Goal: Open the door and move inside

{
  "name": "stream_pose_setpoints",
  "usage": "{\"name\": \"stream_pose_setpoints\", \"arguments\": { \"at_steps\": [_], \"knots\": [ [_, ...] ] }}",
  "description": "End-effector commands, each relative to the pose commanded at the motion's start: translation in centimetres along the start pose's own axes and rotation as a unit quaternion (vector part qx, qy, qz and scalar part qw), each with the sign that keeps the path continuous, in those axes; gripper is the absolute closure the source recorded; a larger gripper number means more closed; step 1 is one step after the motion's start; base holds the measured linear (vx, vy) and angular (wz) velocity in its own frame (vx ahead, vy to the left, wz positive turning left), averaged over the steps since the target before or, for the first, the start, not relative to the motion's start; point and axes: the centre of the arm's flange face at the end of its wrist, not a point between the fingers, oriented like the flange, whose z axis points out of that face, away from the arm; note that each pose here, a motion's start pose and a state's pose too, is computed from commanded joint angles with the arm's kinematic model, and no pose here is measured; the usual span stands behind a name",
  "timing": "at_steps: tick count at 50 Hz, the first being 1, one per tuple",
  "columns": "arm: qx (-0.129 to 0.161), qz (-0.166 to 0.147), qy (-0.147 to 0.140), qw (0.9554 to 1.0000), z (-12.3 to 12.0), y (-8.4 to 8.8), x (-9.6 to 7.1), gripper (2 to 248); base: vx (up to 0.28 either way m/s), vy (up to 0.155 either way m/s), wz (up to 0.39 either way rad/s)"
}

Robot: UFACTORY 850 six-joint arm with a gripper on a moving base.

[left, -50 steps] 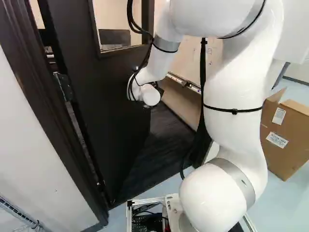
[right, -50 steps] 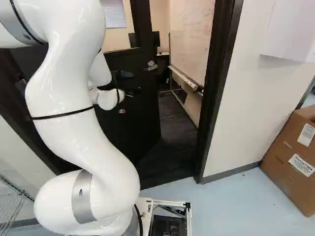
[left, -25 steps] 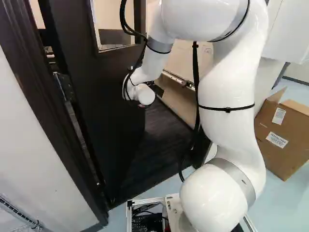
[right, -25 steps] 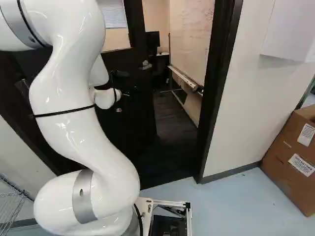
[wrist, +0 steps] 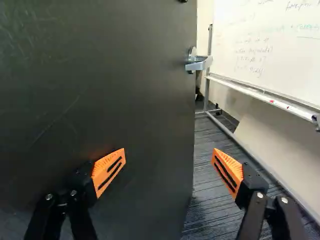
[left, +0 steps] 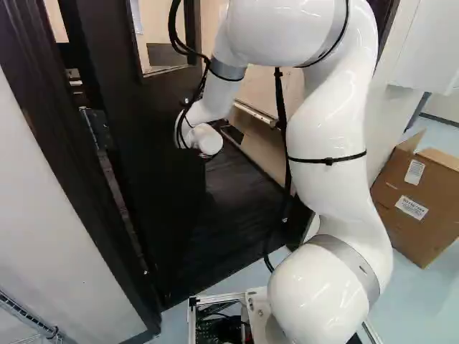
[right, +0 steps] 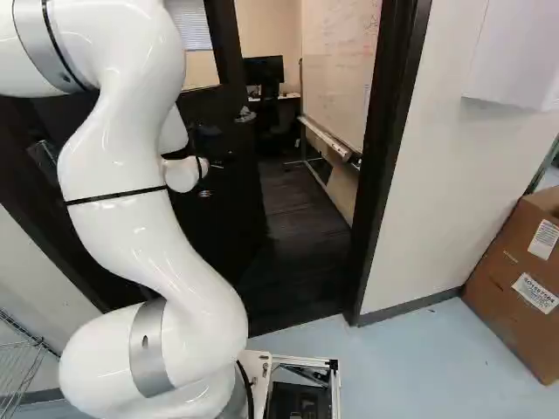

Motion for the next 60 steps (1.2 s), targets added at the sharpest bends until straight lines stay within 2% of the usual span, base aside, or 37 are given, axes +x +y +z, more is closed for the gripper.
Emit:
{"name": "stream_pose_setpoints", "arguments": {
  "at_steps": [32,60],
  "knots": [
    [0.052,-0.025,0.016,0.9982,2.5,-3.3,-0.2,3,0.000,0.000,0.000],
    [0.105,-0.051,0.042,0.9923,4.9,-6.2,-0.3,3,0.000,0.000,0.000]
  ]
}}
